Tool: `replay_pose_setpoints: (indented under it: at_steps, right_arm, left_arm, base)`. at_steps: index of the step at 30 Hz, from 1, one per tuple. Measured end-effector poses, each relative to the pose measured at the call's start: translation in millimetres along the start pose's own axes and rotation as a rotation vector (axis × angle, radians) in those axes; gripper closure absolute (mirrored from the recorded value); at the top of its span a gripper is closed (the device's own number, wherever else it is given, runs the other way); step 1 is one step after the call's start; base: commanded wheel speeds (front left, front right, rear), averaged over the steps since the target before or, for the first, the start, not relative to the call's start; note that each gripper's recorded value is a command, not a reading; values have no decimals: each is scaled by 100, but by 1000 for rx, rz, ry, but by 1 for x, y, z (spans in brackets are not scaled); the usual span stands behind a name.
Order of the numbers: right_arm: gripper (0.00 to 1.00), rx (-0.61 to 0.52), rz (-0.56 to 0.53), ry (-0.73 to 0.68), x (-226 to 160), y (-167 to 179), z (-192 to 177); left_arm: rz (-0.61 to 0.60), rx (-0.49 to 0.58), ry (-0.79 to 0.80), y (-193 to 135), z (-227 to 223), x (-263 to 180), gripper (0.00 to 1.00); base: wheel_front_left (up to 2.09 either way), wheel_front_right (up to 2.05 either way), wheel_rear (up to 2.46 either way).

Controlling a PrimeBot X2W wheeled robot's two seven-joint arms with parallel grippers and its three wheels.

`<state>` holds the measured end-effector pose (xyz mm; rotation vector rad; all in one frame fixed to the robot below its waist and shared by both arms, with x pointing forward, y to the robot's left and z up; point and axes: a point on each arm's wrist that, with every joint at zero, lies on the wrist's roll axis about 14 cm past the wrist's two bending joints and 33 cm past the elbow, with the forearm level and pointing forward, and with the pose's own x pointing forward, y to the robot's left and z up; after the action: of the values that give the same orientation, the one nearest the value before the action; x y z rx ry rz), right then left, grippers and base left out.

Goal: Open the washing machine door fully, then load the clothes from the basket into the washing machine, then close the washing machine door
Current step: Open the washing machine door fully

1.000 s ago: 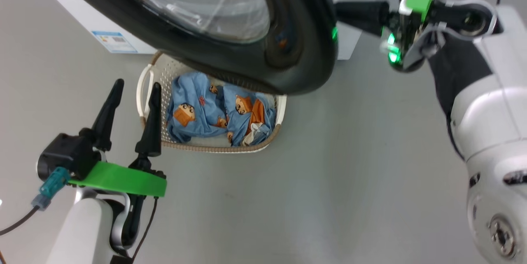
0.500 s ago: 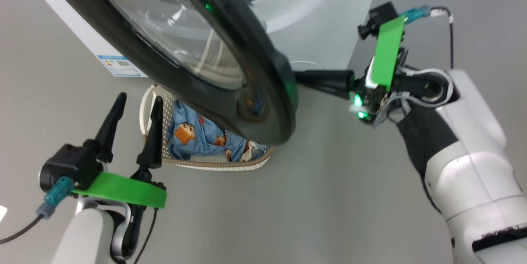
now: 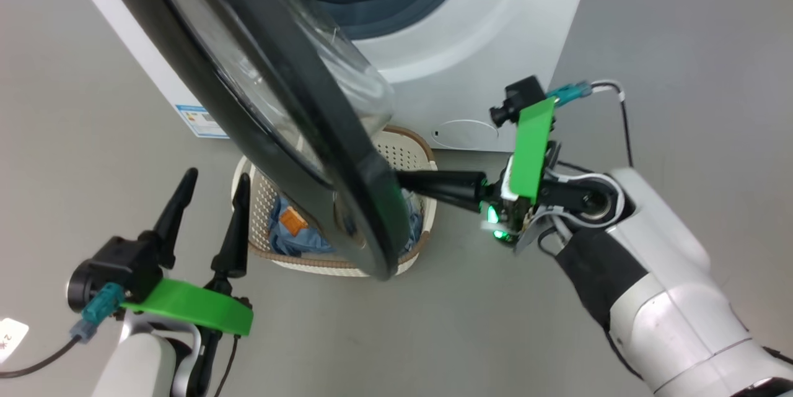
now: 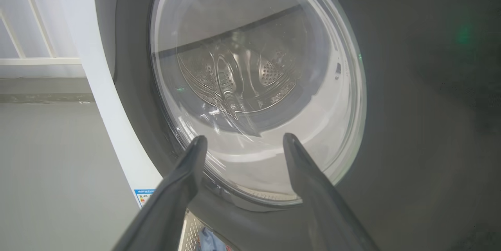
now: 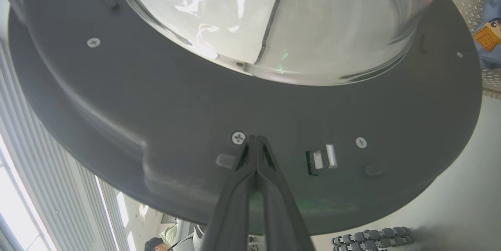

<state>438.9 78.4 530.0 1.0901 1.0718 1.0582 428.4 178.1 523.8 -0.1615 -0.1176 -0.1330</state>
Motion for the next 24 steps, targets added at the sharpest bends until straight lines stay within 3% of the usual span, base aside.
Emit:
replay_pose_setpoints:
  at_steps: [24]
  right_arm:
    - [100, 47, 29, 22, 26, 6, -33]
  left_arm:
    - [2, 5, -10, 1, 5, -3, 0]
  base:
    - [0, 0, 0]
